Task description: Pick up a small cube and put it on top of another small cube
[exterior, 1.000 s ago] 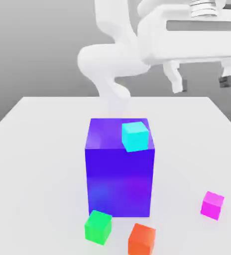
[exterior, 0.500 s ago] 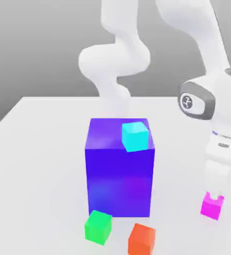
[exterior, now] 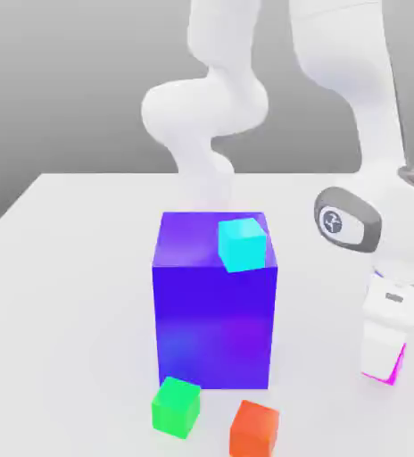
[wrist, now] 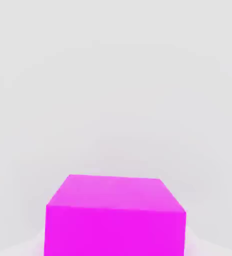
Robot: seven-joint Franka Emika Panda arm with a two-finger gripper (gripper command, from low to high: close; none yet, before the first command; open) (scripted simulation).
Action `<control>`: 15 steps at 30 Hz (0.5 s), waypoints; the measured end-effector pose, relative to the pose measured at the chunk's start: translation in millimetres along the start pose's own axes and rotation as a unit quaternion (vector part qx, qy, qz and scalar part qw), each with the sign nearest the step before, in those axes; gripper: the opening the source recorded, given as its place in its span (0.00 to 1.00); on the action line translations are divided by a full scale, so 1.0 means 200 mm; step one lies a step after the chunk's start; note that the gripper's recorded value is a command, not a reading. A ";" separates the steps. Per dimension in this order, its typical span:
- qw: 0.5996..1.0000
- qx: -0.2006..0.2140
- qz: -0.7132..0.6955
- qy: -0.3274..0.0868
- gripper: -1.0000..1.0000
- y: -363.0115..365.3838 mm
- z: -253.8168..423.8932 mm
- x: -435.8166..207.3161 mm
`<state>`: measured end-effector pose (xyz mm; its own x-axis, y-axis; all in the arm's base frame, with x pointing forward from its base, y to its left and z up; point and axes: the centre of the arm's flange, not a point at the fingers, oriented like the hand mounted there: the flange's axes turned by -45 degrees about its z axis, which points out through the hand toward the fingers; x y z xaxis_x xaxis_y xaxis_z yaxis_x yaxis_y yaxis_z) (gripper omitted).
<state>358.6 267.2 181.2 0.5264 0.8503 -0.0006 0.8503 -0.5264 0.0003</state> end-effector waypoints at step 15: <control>0.991 -0.101 0.048 0.072 0.00 0.44 -0.87 -0.06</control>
<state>427.2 210.5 355.7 0.5867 0.7957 0.1509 0.7717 -0.6057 0.1937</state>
